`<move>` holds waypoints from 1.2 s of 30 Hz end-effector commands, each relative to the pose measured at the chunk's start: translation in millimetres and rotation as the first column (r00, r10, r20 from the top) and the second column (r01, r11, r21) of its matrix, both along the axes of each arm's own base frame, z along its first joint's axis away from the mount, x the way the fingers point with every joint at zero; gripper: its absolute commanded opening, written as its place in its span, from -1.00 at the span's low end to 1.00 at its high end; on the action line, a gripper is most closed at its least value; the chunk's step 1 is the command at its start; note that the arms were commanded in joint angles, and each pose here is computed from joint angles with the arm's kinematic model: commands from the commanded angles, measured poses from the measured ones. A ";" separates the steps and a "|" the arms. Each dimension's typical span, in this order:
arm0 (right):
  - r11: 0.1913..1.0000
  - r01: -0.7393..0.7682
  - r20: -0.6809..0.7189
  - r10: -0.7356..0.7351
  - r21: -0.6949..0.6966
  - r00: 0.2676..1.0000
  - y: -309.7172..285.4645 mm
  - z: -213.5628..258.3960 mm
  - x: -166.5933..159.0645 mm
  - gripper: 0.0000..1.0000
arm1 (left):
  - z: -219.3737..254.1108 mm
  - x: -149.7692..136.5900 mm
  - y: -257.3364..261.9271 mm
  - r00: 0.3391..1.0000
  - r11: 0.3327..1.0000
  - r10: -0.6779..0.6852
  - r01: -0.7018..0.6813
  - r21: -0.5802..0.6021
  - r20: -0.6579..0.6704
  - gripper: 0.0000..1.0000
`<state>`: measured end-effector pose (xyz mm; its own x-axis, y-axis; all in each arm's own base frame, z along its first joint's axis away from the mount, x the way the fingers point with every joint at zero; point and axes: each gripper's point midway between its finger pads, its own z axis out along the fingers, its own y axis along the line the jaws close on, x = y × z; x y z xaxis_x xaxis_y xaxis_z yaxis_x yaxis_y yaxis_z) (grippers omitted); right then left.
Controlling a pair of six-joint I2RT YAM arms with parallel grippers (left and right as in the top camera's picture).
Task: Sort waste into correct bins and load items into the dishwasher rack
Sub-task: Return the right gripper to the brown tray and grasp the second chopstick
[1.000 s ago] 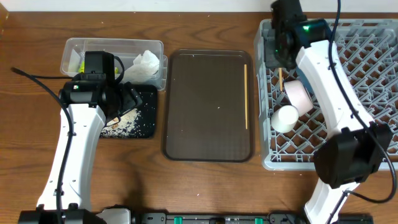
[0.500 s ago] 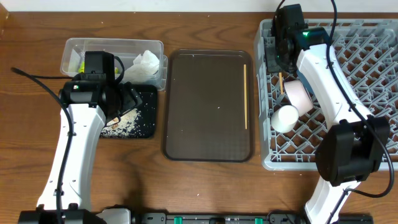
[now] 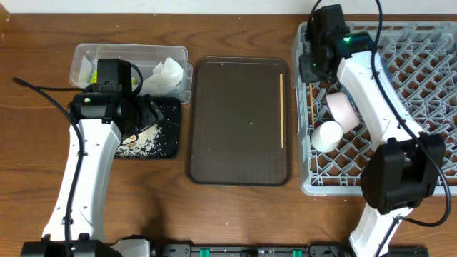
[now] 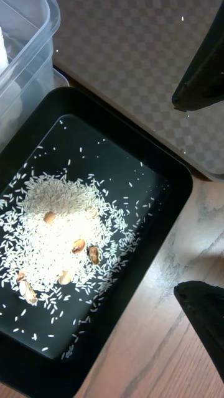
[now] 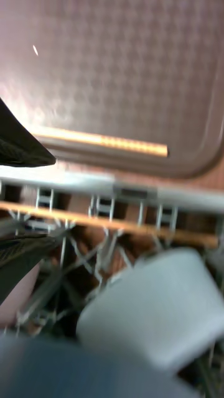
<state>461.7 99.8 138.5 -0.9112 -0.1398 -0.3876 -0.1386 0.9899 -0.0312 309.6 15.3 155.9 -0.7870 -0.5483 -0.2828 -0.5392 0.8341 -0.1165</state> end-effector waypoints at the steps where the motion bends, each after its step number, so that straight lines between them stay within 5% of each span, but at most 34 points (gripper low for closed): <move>1: 0.995 -0.091 -0.011 0.092 0.038 0.996 39.1 0.4 -11.5 -0.34 | 9.2 2.3 3.4 1.000 1.000 0.002 -0.002 0.014 0.023 0.79; 13: 0.995 0.082 -0.080 -0.087 -0.061 0.993 77.8 -42.0 -35.2 -0.15 | 9.2 2.3 3.4 1.000 1.000 0.002 -0.002 0.014 0.023 0.79; 36: 0.979 0.047 -0.321 -0.110 -0.198 0.941 67.0 -150.6 -59.9 -0.21 | 9.2 2.3 3.4 1.000 1.000 0.002 -0.002 0.014 0.023 0.80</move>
